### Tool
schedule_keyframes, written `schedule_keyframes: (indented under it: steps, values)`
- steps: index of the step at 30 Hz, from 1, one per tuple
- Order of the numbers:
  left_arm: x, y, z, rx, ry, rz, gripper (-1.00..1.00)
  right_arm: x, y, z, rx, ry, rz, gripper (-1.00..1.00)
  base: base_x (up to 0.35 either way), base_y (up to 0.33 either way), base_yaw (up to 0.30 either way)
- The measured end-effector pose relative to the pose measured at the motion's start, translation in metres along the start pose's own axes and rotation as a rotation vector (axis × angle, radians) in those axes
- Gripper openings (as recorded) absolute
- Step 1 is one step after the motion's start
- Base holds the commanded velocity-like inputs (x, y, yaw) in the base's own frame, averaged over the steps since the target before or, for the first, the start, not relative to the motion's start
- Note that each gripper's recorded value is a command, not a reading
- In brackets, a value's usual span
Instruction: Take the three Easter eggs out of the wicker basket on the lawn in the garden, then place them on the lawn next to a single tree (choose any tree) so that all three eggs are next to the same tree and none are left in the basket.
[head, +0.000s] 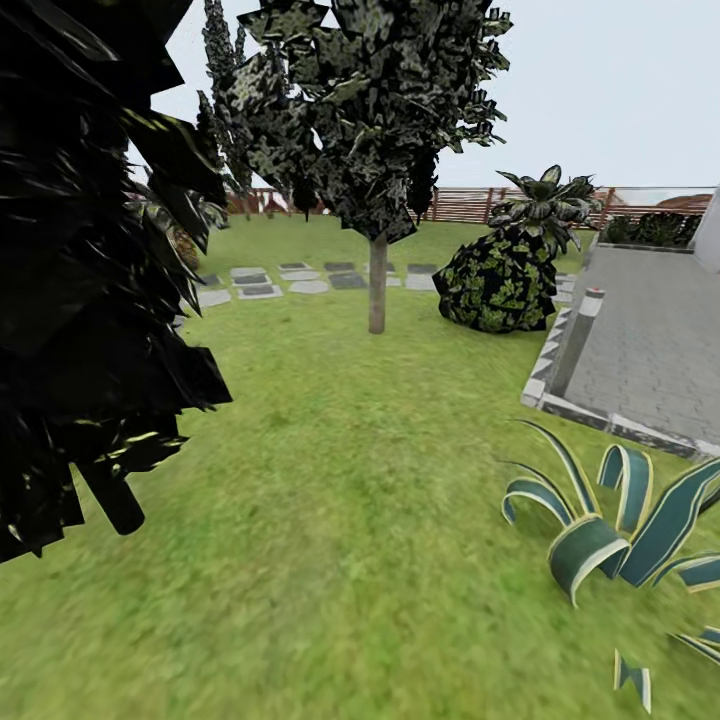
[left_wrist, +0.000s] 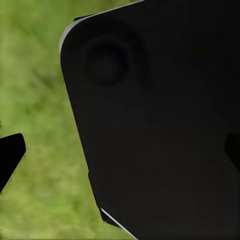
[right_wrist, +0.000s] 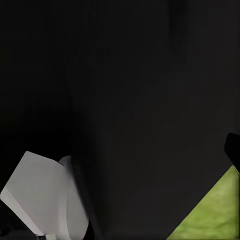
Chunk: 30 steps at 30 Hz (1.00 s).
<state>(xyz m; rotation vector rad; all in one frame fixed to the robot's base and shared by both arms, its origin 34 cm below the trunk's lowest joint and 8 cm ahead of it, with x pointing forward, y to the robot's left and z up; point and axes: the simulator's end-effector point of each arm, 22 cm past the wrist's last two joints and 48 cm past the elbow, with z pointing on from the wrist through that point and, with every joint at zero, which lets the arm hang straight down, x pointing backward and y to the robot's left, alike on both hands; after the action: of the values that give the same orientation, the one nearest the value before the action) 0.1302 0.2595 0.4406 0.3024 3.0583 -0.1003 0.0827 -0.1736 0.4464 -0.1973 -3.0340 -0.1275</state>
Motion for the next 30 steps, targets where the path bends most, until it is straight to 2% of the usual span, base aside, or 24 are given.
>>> schedule_keyframes:
  steps: [30]
  values:
    - [-0.0002,0.0,0.0,0.0,0.0,0.0,1.0,0.0005,0.0001,0.0,0.0,0.001,-0.005,1.0,0.307,-0.156,0.0]
